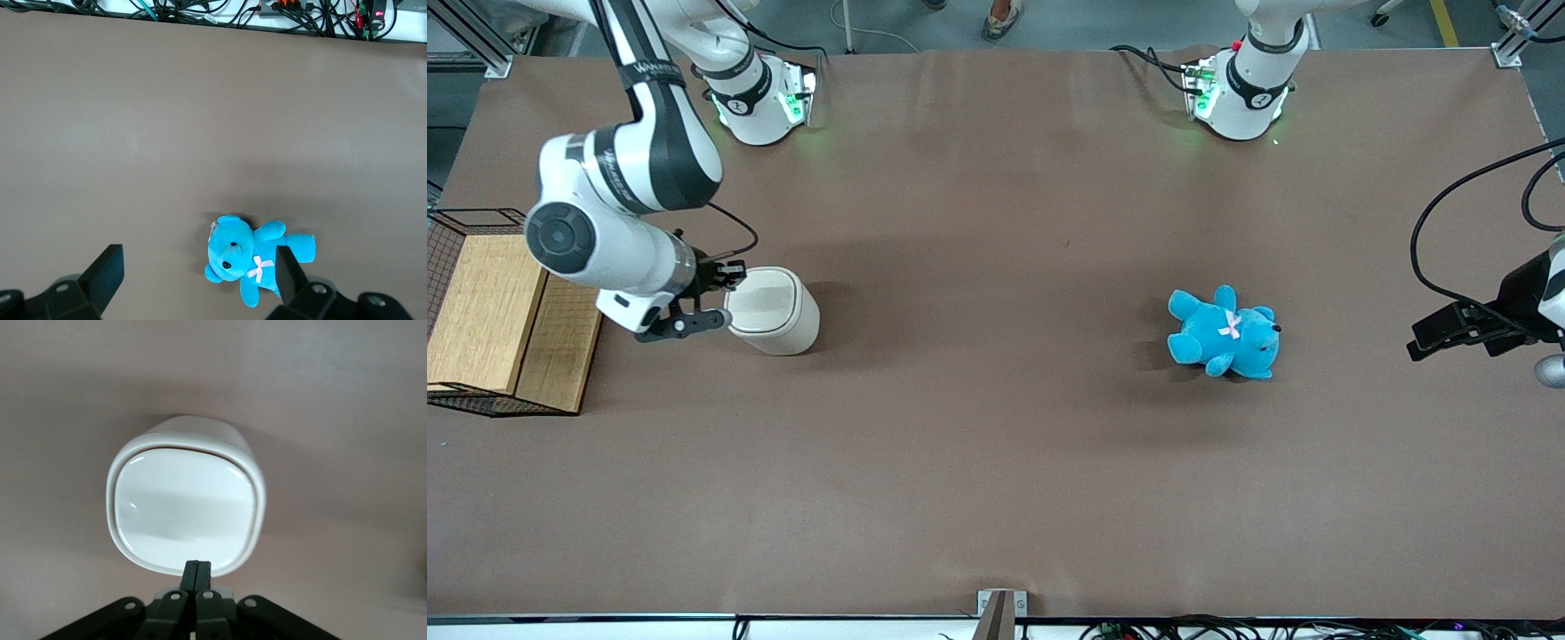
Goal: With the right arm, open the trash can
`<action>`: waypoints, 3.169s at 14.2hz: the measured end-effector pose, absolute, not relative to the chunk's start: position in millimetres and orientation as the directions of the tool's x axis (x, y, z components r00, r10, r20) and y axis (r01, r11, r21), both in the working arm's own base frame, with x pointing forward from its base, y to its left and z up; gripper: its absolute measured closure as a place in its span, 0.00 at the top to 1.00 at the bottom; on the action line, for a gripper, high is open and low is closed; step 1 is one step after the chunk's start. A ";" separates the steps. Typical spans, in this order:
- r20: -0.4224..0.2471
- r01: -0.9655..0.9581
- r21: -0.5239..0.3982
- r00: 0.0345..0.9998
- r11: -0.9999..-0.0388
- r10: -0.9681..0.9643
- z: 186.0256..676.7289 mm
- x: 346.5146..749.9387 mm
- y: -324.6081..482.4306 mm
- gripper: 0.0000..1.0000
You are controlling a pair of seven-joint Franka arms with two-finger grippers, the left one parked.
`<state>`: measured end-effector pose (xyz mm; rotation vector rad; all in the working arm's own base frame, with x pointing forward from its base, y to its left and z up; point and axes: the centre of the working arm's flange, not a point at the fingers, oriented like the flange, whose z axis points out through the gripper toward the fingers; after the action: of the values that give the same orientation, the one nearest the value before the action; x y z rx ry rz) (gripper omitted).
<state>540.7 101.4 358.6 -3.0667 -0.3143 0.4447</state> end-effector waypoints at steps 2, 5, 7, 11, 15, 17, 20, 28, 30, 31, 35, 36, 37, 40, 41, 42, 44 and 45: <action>-0.280 0.213 -0.062 0.934 -0.975 0.222 341.6 542.4 116.8 0.01; -0.298 0.240 -0.061 0.922 -0.969 0.247 315.5 542.1 134.6 0.01; -0.315 0.236 -0.061 0.917 -0.970 0.243 303.4 543.3 134.1 0.01; -0.321 0.235 -0.063 0.915 -0.970 0.242 304.2 544.4 134.1 0.01; -0.383 0.227 -0.068 0.893 -0.971 0.236 347.6 557.4 130.2 0.01; -0.364 0.222 -0.070 0.902 -0.973 0.232 407.3 576.0 126.4 0.01; -0.265 0.215 -0.068 0.938 -0.974 0.225 486.4 590.1 117.8 0.04; -0.050 0.113 -0.049 0.992 -0.992 0.116 577.1 596.4 45.1 0.81; 0.011 0.099 -0.047 0.995 -0.994 0.099 602.0 590.6 34.5 0.99; 0.034 0.097 -0.046 0.995 -0.994 0.095 615.1 584.7 31.9 1.00; 0.084 0.080 -0.045 0.994 -0.996 0.076 650.0 564.4 19.4 1.00; 0.084 0.069 -0.046 0.994 -0.997 0.065 651.5 561.6 12.6 1.00; 0.079 0.056 -0.046 0.995 -0.997 0.052 649.9 560.1 5.6 1.00; 0.057 0.044 -0.047 0.998 -0.998 0.041 639.2 559.7 -0.8 1.00; 0.054 0.044 -0.048 0.998 -0.998 0.041 637.8 559.7 -0.4 1.00; 0.054 0.044 -0.048 0.998 -0.998 0.042 638.0 559.6 -0.2 1.00; 0.050 0.044 -0.048 0.998 -0.998 0.042 637.6 559.0 -0.2 1.00; 0.045 0.044 -0.048 0.998 -0.998 0.042 636.1 558.7 -0.2 1.00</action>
<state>558.7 -0.2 636.1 -3.0911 -0.0664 -0.0676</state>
